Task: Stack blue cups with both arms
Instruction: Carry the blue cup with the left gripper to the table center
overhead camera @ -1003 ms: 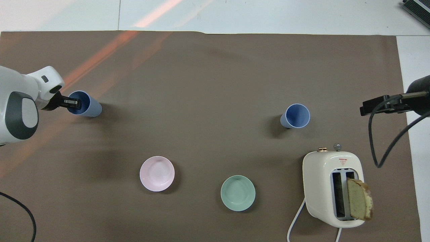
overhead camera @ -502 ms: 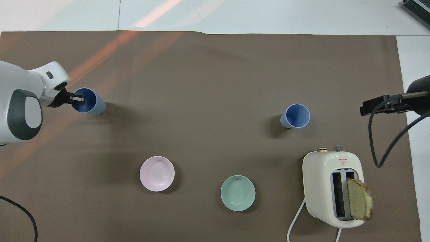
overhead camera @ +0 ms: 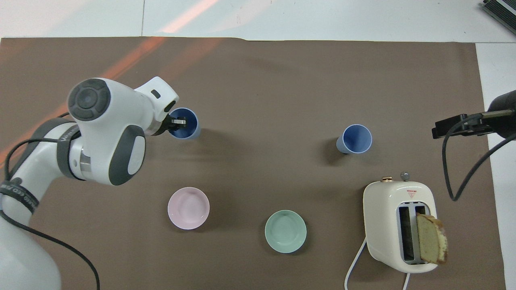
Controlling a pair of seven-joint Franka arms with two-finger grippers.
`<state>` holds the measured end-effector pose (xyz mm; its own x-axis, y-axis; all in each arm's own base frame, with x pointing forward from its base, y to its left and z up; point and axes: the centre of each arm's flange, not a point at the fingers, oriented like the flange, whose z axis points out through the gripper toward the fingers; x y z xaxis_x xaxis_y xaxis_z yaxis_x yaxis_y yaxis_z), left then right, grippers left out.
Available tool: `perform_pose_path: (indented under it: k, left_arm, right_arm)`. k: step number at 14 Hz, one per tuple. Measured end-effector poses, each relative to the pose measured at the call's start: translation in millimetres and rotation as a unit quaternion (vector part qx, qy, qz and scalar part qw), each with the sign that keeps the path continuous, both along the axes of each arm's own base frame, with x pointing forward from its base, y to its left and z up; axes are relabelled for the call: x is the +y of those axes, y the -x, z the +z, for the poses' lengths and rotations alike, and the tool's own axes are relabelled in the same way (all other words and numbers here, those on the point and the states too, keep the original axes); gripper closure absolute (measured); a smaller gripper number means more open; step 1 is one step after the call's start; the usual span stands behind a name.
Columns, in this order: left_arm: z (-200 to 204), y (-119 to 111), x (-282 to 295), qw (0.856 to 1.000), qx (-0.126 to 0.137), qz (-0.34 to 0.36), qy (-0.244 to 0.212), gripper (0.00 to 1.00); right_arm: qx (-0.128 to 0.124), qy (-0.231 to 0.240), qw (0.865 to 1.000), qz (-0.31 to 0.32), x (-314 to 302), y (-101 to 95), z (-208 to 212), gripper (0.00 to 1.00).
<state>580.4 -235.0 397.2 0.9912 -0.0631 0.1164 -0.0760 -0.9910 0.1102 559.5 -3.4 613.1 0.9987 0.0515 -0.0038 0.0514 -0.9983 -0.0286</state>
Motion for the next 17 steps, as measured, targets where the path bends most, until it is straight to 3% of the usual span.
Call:
perform_pose_path:
  k: [5,10,11,13,15,17]
  left_arm:
    - [1.5,42.9,-97.8,0.999,-0.010,0.024,0.024,0.96]
    - [-2.6,65.6,-134.2,0.999,-0.005,0.032,0.029,0.96]
    - [-3.4,65.3,-133.8,0.999,-0.004,0.034,0.029,0.90]
    - [-3.8,63.2,-130.8,0.999,-0.005,0.037,0.028,0.68]
    - [-3.8,62.5,-129.8,0.999,-0.005,0.038,0.028,0.40]
    - [-4.3,61.5,-128.5,0.999,-0.005,0.039,0.028,0.37]
  right_arm:
    - [0.000,0.000,1.000,0.000,0.0,0.0,0.0,0.00]
    - [0.000,0.000,1.000,0.000,0.0,0.0,0.0,0.00]
    - [0.000,0.000,1.000,0.000,0.0,0.0,0.0,0.00]
    - [0.000,0.000,1.000,0.000,0.0,0.0,0.0,0.00]
    - [0.000,0.000,1.000,0.000,0.0,0.0,0.0,0.00]
    - [0.000,0.000,1.000,0.000,0.0,0.0,0.0,0.00]
